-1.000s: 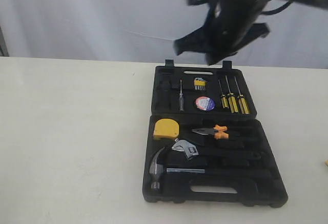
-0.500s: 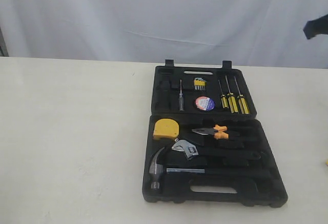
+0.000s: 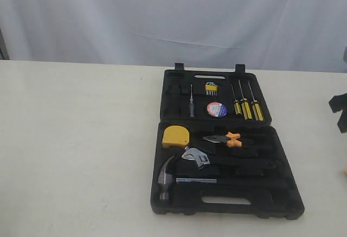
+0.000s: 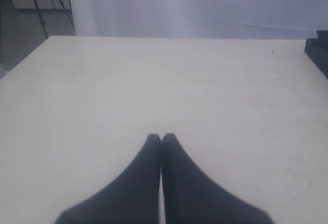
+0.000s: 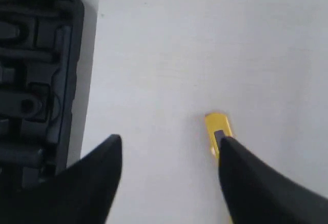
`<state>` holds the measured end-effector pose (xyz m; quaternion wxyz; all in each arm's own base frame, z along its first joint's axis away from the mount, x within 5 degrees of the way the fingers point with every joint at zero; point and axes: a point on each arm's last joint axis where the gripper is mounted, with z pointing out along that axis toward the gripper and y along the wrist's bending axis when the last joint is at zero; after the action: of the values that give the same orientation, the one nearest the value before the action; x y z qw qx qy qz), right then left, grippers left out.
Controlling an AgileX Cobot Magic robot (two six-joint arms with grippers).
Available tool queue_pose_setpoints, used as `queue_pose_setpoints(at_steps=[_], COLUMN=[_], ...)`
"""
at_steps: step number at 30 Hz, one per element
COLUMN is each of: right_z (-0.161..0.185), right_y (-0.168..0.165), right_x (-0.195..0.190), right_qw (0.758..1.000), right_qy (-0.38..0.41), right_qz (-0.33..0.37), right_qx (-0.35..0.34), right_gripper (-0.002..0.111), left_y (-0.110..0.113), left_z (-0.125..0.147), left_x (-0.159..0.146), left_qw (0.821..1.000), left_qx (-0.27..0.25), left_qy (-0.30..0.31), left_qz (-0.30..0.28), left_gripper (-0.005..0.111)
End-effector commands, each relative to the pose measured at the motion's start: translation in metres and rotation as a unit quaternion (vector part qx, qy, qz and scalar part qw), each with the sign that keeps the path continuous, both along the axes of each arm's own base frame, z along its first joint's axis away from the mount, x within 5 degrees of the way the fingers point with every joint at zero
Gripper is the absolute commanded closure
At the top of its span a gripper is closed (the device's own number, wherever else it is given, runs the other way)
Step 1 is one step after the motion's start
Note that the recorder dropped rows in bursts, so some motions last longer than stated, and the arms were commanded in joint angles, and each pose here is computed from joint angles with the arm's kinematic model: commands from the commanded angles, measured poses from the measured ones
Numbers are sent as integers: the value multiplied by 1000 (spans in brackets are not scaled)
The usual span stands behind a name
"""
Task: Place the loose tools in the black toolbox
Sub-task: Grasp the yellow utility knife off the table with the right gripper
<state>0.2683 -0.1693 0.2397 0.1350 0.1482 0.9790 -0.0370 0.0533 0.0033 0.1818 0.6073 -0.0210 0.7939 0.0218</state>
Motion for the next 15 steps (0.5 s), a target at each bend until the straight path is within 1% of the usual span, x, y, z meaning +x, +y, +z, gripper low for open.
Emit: queue_pose_setpoints(at_steps=[1,6,8,15], right_z=[-23,-44,-49,-64], right_y=[-4,-10,-13,-20], right_x=[-2,-8,-9,-8], right_qw=[1000,996,995,993], right_qy=[12,68,81,105], right_qz=[17,41,31,10], right_qx=[-17,-43,-51,-54], right_gripper=[37,40,42,42], left_y=[0,0,0,0], left_z=[1,1,1,1], left_x=[0,0,0,0], left_qw=[1000,1000,1000,1000], left_qx=[-1,-1,-1,-1], left_qy=[-5,-5,-5,-5], left_qz=[-2,-2,-2,-2], left_gripper=[107,107,107,107])
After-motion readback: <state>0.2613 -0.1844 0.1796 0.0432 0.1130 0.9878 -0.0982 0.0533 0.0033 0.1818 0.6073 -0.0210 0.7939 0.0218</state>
